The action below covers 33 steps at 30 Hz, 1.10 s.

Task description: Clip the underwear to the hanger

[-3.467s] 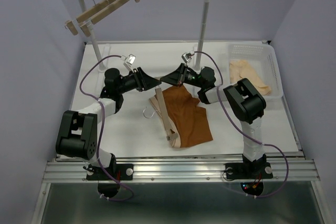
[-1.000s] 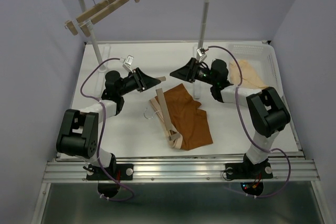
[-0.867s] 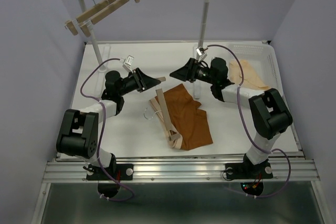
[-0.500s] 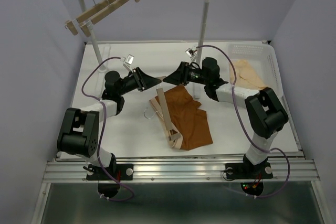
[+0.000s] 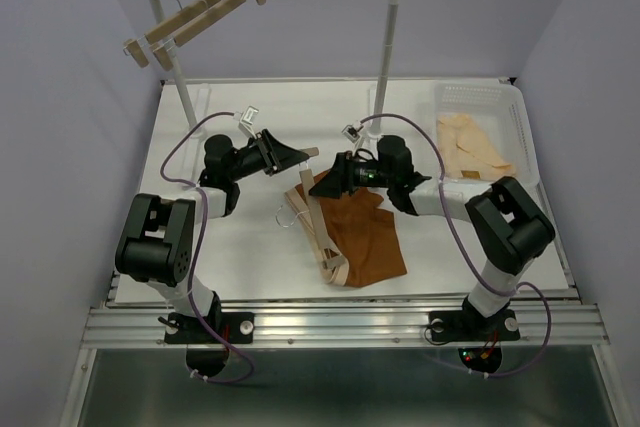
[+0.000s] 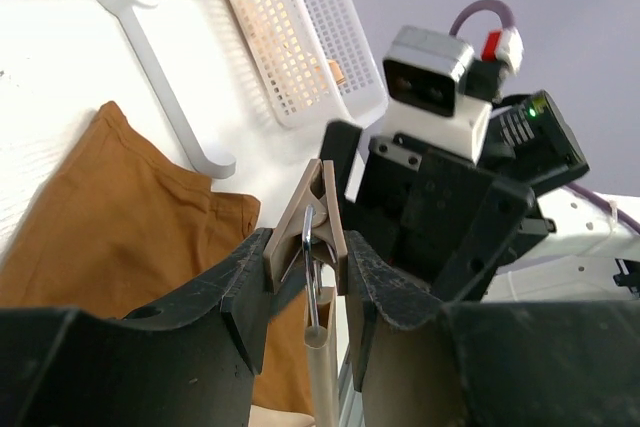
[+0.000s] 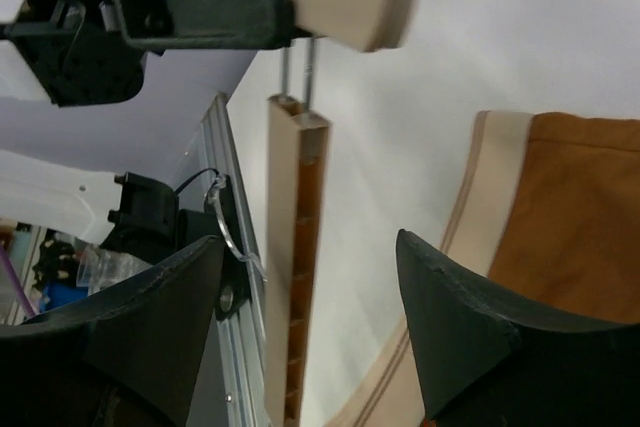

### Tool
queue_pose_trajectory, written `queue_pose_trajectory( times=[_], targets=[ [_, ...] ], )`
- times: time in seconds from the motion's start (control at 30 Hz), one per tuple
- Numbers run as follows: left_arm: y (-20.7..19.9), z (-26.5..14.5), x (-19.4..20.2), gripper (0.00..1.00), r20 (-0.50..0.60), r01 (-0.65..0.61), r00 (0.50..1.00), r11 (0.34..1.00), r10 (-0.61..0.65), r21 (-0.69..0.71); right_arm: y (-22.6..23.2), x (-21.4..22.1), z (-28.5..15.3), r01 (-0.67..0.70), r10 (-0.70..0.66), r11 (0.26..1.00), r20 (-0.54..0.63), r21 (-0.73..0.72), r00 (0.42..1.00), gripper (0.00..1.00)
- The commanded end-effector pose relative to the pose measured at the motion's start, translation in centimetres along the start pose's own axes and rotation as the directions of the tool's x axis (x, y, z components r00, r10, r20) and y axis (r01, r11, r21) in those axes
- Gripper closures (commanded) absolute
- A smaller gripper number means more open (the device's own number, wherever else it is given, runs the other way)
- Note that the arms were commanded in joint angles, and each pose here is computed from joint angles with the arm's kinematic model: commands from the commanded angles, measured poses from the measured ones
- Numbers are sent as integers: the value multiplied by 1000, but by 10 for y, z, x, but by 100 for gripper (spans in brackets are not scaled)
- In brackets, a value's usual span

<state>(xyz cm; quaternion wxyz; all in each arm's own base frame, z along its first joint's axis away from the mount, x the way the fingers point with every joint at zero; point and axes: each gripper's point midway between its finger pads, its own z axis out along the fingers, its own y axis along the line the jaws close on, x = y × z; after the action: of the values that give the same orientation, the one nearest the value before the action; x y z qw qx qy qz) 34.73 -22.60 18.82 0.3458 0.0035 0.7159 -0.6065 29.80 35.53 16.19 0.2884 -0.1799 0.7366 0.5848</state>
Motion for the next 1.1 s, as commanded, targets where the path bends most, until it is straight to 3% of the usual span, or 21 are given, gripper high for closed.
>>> queue_pose_trajectory(
  times=[0.0,0.13,0.23,0.33,0.4,0.43,0.47,0.5,0.77,1.07],
  targets=[
    [-37,1,-18,100,39,-102,994,991,99,90,31,10,16,94,-96,992,-15,-84,995,26],
    [-31,1,-18,100,43,-84,996,994,81,69,37,14,16,80,-81,990,-6,-114,997,39],
    [-30,1,-17,100,49,-77,996,995,74,68,35,15,17,61,-62,992,-5,-113,998,63],
    [-39,-2,-15,100,50,-80,996,992,75,101,32,19,19,37,-38,992,-6,-123,999,81],
    [-43,-4,-14,99,43,-83,996,990,79,110,34,18,19,30,-29,990,9,-136,1000,86],
    [-45,-4,-13,92,38,-82,996,990,78,111,35,17,18,28,-26,990,17,-141,1000,89],
    [-46,-5,-11,68,36,-85,996,990,82,112,38,16,17,33,-30,987,25,-156,999,90],
    [-44,-6,-10,59,36,-81,996,991,77,107,40,16,17,35,-31,986,27,-162,999,92],
    [-50,-9,-7,15,31,-95,995,988,92,120,59,12,12,25,-13,967,48,-253,999,99],
    [-63,-9,-9,6,37,-127,992,982,123,141,59,14,18,15,-8,967,30,-255,1000,99]
  ],
)
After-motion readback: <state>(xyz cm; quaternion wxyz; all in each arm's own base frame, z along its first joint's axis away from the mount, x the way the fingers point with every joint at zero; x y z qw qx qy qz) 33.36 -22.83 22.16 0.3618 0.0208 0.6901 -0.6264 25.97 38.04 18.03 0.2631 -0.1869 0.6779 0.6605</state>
